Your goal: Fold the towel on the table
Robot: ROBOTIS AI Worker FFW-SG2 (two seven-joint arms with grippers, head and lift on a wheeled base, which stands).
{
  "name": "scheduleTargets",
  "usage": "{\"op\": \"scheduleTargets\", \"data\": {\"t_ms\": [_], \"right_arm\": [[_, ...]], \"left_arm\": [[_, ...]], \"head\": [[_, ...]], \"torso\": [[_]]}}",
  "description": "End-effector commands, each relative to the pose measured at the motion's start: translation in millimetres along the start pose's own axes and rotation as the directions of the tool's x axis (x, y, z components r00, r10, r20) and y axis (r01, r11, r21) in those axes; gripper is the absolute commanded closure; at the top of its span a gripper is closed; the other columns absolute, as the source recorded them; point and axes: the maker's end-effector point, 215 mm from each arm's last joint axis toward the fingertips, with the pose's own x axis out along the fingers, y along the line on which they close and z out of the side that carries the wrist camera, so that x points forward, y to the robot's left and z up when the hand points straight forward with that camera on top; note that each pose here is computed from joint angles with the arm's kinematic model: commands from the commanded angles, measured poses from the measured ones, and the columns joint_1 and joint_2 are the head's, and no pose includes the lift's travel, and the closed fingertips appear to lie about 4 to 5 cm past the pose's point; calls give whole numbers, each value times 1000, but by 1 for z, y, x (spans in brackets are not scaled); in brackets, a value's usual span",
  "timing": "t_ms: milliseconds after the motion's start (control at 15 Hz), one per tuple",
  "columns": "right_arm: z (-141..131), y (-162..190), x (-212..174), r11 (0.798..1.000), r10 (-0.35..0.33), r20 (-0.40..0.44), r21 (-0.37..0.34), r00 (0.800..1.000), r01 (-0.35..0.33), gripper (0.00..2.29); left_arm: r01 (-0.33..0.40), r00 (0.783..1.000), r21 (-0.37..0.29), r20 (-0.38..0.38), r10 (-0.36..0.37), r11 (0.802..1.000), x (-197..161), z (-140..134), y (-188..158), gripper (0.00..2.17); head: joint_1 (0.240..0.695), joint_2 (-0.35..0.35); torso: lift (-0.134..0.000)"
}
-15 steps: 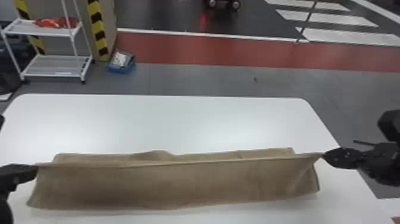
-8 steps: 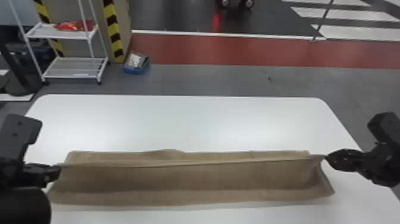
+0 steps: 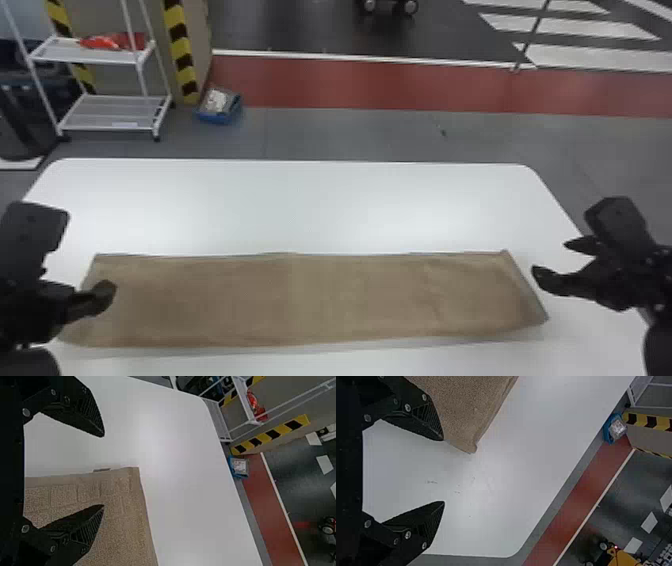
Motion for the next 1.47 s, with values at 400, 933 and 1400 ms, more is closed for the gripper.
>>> {"op": "scheduleTargets", "data": {"t_ms": [400,933,1400], "right_arm": [[52,70,-54,962,-79,309,274,948,-9,76],[151,168,-90,936,-304,632,338,713,99,76],[139,232,-68,886,-339,574,462,746,48,76]], "left_arm": [[300,910,-227,358,-208,926,-11,27,-14,16],[260,768,-212,637,-69,942,-50,23,-4,19],[191,722,-225,692,19,956,-76,21,-5,19]], "head": [[695,-87],[695,87],[695,180]], "torso": [[-114],[-114],[-114]]}}
